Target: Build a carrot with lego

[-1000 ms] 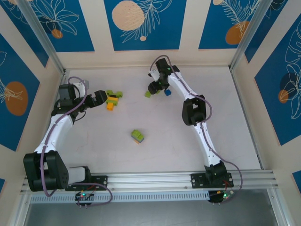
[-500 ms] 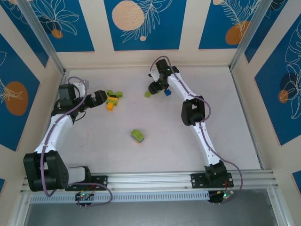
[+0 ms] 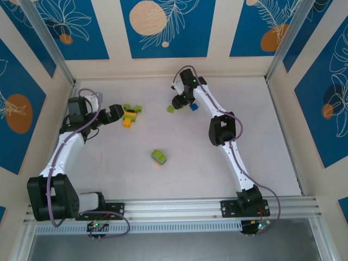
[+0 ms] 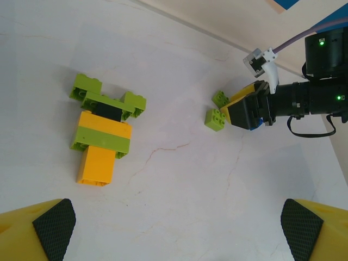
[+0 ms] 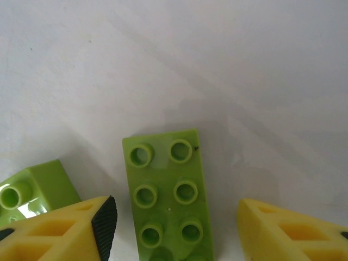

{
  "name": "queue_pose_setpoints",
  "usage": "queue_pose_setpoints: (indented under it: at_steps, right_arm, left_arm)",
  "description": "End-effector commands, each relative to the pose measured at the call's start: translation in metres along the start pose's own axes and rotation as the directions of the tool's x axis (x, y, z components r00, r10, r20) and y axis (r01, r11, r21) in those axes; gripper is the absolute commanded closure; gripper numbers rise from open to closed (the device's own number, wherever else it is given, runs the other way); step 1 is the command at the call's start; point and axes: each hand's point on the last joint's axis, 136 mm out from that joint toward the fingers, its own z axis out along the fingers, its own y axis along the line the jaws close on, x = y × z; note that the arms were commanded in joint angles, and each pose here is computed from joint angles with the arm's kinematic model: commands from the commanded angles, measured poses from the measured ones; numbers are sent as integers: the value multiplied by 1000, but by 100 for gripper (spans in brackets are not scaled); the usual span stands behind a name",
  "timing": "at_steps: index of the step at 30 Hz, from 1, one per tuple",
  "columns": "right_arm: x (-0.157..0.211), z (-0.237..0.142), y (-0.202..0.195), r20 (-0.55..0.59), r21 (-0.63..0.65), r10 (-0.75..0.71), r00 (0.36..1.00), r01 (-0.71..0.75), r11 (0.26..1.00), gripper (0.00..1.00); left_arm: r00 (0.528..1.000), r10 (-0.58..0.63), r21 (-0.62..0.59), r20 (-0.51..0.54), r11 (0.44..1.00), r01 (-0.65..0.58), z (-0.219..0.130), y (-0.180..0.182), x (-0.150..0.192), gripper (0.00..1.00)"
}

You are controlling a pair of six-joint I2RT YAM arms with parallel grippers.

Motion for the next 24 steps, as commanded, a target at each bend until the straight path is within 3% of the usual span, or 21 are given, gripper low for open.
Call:
queue_pose_setpoints:
  at_steps: [1,17,24]
  right_arm:
    - [7,3,6,-30,-25,4,1000,-4,1000,41]
    - [20,14,17,-91,-4,-33,995,33,999,48]
    - [21,14,19,-100,-4,-35,994,35,999,56]
  left_arm:
    - [1000,13,18,21,1000,-14,-4,-6,-11,0]
    - [1000,13,20,20,1000,-14,-4,-6,-10,1]
    - [1000,13,20,19,1000,-13,-4,-6,-10,0]
